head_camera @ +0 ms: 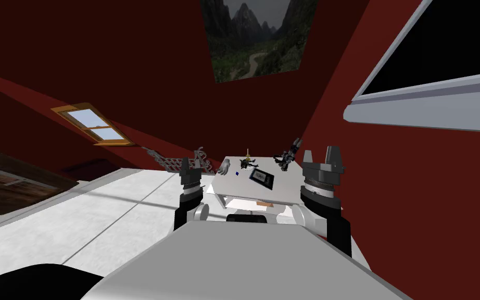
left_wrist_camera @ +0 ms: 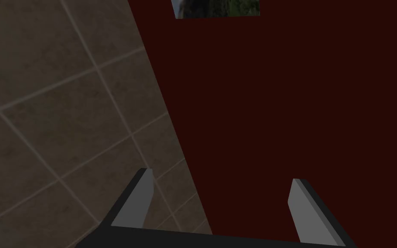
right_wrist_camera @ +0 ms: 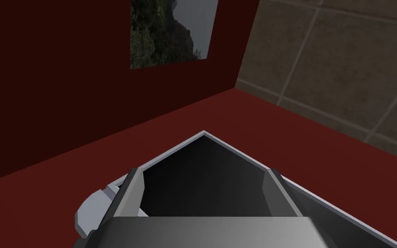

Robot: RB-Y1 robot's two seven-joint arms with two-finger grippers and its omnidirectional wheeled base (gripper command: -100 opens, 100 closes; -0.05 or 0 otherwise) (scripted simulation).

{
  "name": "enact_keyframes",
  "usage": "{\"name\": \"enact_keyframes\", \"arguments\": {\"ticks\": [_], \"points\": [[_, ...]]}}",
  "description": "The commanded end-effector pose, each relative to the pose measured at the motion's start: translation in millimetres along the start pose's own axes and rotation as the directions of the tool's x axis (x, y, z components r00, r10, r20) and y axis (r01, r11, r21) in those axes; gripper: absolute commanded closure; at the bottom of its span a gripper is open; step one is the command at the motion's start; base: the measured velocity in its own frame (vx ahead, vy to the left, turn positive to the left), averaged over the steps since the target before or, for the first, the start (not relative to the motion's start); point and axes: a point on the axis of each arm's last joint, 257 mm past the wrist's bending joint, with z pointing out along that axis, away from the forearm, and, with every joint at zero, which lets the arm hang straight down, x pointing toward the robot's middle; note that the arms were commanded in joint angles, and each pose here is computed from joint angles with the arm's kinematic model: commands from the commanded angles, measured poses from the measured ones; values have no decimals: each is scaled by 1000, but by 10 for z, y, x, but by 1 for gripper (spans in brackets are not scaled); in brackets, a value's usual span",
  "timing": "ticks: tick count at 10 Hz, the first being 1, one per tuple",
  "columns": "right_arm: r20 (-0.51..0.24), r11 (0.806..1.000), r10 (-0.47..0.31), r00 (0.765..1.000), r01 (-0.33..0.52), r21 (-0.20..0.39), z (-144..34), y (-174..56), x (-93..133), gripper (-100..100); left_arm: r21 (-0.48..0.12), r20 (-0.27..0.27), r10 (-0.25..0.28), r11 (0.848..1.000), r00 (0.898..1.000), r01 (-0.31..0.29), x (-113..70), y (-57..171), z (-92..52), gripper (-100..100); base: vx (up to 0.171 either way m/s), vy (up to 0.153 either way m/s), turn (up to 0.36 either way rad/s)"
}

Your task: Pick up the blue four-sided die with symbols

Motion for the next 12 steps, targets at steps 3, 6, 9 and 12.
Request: {"name": "enact_keyframes", "arguments": {"ticks": [3,6,9,12], "points": [[0,1000,0,1000,0,0,0,0,0,0,-87,-59,-23,996,998,18,30,334,-43,-100,-37,53,-269],[0,1000,0,1000,0,0,0,0,0,0,-187,-90,-51,982,995,33,8,703,-108,-100,-55,55,-245],[0,1000,0,1000,0,0,0,0,0,0,-321,-111,-80,946,991,40,-77,1198,-230,-100,-69,63,-401],[0,1000,0,1000,0,0,0,0,0,0,-429,-117,-94,903,989,35,-187,1594,-357,-100,-41,43,-249]]}}
